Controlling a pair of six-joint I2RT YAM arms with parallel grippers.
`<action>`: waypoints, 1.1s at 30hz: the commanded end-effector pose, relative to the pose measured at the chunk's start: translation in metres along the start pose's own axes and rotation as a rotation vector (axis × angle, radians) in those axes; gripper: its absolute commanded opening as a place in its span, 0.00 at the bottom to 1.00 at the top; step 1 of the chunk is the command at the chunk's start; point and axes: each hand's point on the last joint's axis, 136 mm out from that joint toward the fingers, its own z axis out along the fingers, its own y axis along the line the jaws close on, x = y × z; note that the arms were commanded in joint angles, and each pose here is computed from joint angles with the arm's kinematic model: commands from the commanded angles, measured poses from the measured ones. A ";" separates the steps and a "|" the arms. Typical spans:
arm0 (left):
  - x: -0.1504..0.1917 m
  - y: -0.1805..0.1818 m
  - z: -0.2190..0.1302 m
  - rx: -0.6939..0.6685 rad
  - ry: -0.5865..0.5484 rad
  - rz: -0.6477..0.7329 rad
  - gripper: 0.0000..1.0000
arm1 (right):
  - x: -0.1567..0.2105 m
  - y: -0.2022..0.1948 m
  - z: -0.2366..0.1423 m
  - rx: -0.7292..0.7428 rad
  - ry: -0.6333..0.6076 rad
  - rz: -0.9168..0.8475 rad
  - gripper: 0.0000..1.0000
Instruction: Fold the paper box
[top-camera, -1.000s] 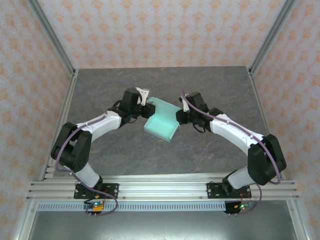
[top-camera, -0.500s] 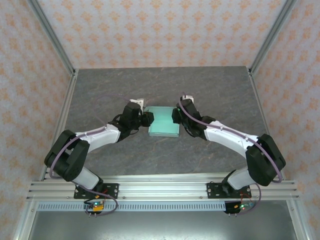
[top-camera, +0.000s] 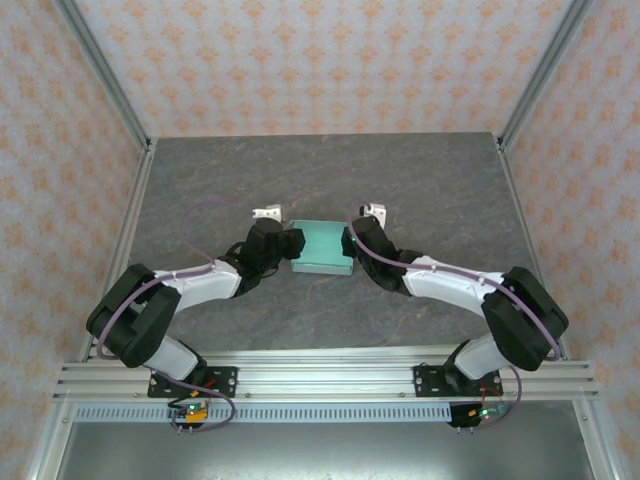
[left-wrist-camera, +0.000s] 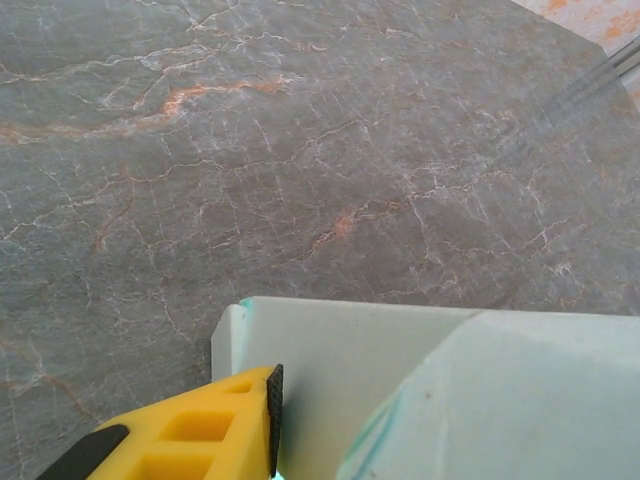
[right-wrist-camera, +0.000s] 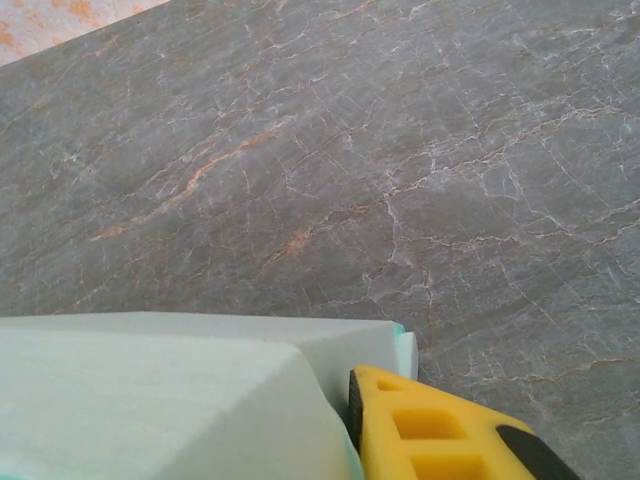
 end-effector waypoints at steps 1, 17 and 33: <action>0.011 0.012 0.007 -0.030 -0.002 -0.028 0.28 | -0.006 0.000 0.000 -0.019 -0.074 0.023 0.22; 0.013 -0.015 0.026 0.053 0.056 -0.150 0.30 | -0.006 0.000 0.006 -0.040 -0.116 0.033 0.20; 0.033 0.002 0.037 -0.012 0.097 0.001 0.48 | 0.023 -0.028 0.003 0.010 -0.079 -0.018 0.26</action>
